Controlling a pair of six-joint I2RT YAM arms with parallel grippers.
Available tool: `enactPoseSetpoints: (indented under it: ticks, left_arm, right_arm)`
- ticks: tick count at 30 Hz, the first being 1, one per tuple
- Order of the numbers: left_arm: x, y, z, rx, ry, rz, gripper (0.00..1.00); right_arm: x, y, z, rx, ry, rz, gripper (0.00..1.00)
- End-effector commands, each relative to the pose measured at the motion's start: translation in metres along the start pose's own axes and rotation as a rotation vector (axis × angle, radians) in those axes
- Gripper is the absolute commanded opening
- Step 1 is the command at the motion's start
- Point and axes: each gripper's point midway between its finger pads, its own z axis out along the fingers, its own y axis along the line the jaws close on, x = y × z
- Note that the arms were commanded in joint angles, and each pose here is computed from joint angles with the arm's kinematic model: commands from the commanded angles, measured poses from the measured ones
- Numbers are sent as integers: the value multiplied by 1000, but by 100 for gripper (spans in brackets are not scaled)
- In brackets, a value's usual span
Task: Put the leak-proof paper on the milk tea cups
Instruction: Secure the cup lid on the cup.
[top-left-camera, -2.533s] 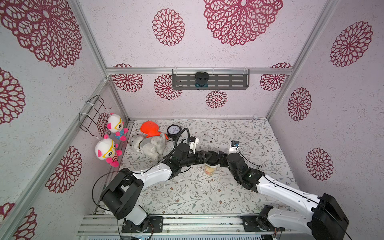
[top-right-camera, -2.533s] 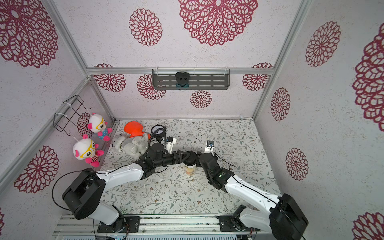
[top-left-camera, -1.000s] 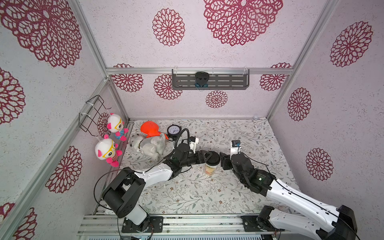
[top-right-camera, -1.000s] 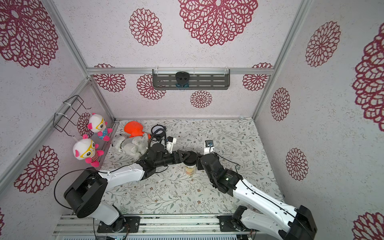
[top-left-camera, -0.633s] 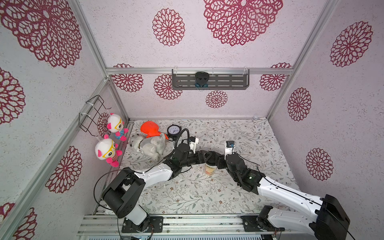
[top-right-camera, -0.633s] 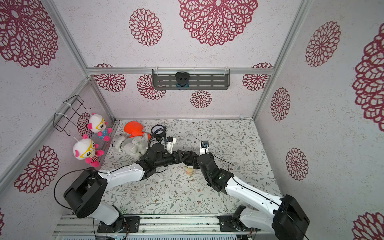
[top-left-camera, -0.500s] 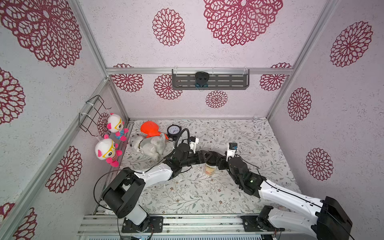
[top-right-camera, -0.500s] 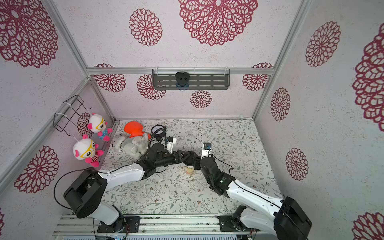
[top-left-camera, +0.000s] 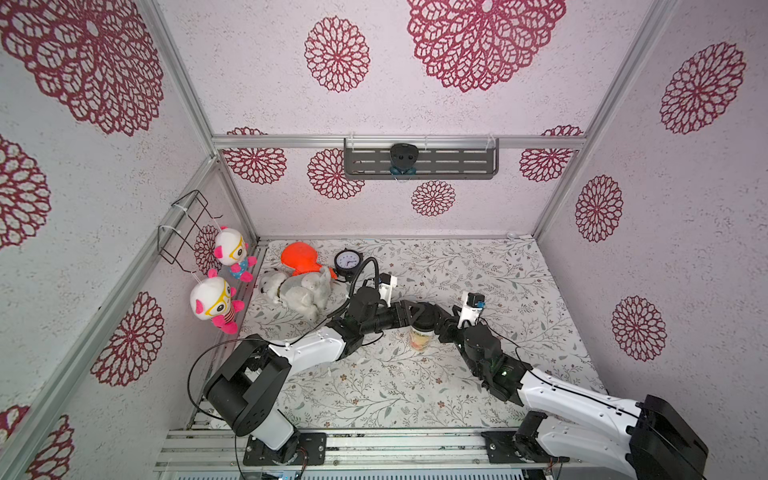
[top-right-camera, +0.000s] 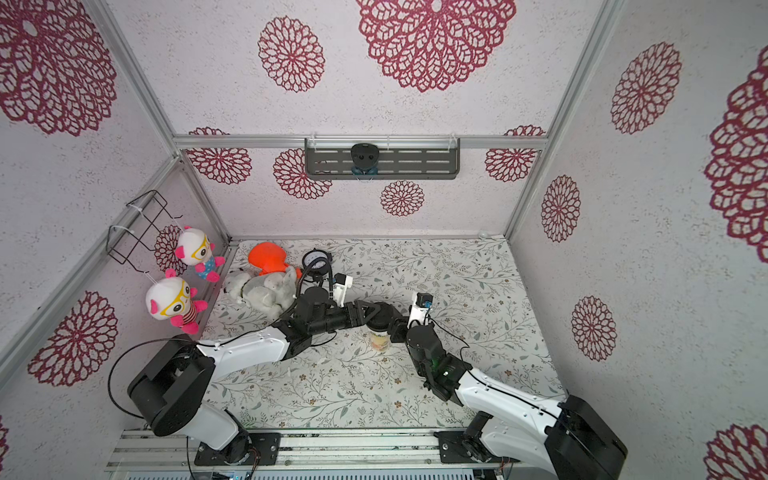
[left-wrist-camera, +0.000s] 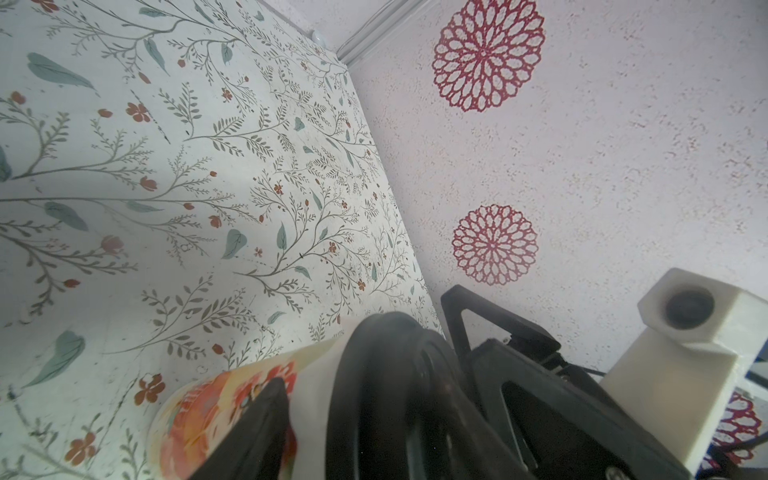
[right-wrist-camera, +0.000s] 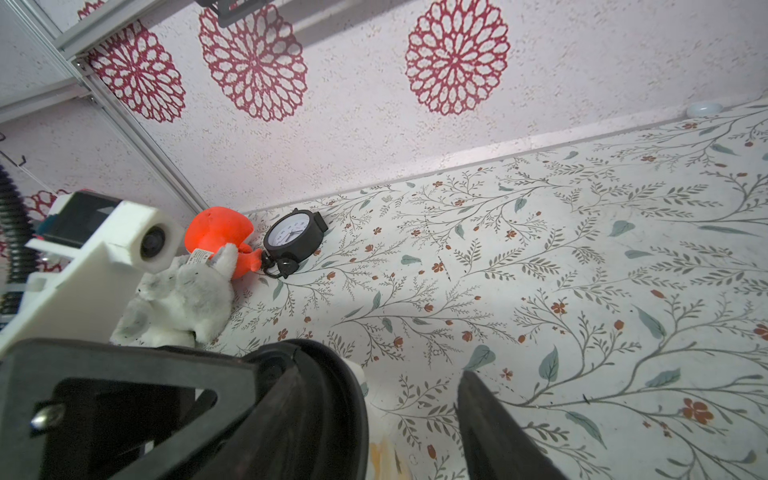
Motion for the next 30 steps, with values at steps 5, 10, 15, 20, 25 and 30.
enactPoseSetpoints:
  ticks: [5, 10, 15, 20, 25, 30]
  left_arm:
    - [107, 96, -16, -336, 316, -136, 57]
    - [108, 98, -18, -346, 309, -138, 57]
    - [110, 98, -19, -345, 313, -137, 57]
    - [112, 100, -17, -343, 321, -137, 57]
    - [113, 101, -19, -354, 332, -138, 57]
    - [111, 99, -18, -355, 330, -132, 57]
  right_arm:
    - [120, -62, -14, 162, 379, -242, 61]
    - [104, -44, -13, 99, 332, -178, 61]
    - [97, -48, -17, 123, 324, -189, 61]
    - [113, -56, -17, 147, 364, -216, 60]
    - [100, -44, -18, 109, 355, -205, 61]
    - [35, -32, -17, 50, 279, -134, 63]
